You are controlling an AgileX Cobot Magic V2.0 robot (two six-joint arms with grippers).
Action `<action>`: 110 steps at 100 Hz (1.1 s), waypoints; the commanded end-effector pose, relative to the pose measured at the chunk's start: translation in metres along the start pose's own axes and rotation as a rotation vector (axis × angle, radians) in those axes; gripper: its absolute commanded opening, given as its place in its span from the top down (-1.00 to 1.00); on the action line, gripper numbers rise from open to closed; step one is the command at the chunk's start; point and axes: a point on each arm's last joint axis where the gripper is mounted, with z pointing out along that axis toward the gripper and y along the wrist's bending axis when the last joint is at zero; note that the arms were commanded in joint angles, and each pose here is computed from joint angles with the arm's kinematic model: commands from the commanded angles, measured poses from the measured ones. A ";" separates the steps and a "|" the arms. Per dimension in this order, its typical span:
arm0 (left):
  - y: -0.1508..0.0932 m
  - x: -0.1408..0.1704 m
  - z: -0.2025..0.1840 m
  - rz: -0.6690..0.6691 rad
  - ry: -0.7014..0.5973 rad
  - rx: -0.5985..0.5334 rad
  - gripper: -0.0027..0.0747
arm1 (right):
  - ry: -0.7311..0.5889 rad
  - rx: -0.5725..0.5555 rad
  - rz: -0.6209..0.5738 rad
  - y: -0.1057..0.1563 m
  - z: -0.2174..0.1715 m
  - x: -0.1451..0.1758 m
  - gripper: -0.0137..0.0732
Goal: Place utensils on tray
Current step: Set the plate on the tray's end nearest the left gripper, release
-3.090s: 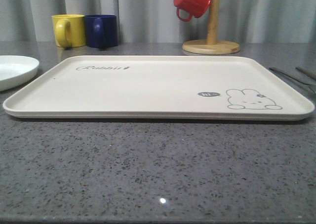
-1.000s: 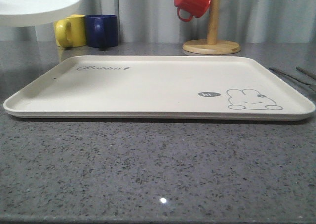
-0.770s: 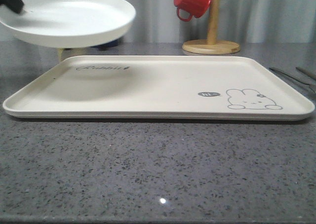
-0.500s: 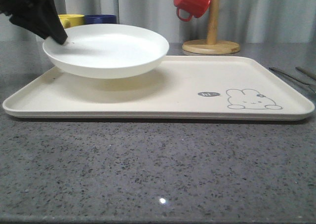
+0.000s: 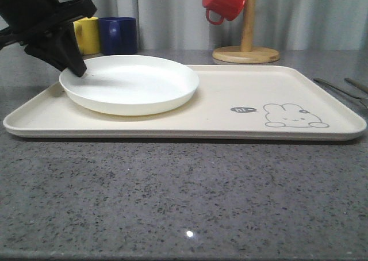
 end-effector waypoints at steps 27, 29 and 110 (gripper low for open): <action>-0.013 -0.013 -0.023 0.004 -0.106 0.026 0.22 | -0.110 -0.010 -0.007 0.001 -0.001 -0.014 0.84; -0.013 -0.013 -0.023 0.004 -0.111 0.025 0.22 | -0.110 -0.010 -0.007 0.001 -0.001 -0.014 0.84; -0.033 0.090 -0.166 0.119 -0.840 -0.198 0.22 | -0.110 -0.010 -0.007 0.001 -0.001 -0.014 0.84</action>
